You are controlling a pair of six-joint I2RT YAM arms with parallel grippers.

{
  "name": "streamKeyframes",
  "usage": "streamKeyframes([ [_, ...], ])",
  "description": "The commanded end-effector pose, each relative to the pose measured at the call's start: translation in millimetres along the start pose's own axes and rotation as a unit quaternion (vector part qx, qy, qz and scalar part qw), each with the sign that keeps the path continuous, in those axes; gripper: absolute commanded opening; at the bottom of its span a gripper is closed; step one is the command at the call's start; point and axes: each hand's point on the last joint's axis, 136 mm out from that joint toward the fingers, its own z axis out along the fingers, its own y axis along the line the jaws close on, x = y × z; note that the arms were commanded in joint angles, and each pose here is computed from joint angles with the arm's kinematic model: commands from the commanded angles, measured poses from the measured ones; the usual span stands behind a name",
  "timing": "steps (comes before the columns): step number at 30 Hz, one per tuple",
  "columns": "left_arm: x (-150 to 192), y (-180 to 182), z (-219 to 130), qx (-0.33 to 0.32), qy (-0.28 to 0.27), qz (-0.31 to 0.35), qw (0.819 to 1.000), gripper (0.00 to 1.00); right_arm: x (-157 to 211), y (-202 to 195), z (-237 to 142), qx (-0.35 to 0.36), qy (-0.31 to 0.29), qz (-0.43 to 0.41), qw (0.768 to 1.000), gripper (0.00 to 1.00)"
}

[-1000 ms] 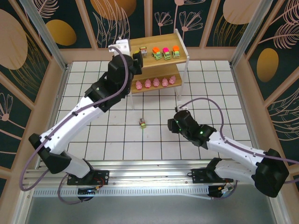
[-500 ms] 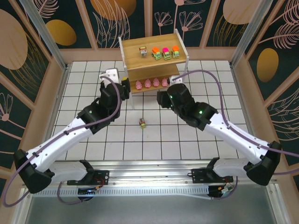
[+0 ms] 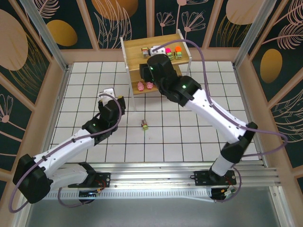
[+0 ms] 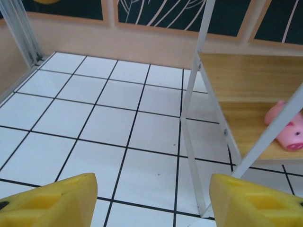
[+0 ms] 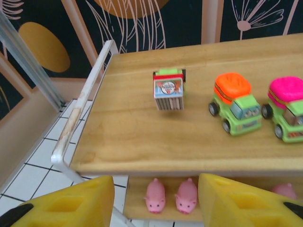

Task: Place and organize the plastic toys onto the shelf

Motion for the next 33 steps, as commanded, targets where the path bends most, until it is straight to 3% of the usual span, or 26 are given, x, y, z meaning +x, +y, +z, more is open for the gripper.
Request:
streamKeyframes([
  [1, 3, -4, 9, 0.016, -0.013, -0.033, 0.999, 0.64, -6, -3, 12, 0.041, 0.003, -0.041, 0.998, 0.53],
  [12, 46, 5, 28, 0.018, 0.009, -0.026, 0.999, 0.65, -23, -14, 59, 0.085, 0.014, -0.032, 0.996, 0.59],
  [21, 48, -1, 30, 0.031, 0.019, -0.030, 0.999, 0.65, -25, -28, 60, 0.088, 0.023, -0.025, 0.996, 0.59],
  [33, 46, -1, 29, 0.034, 0.019, -0.033, 0.999, 0.66, -25, -17, 71, 0.058, 0.021, -0.036, 0.997, 0.54],
])
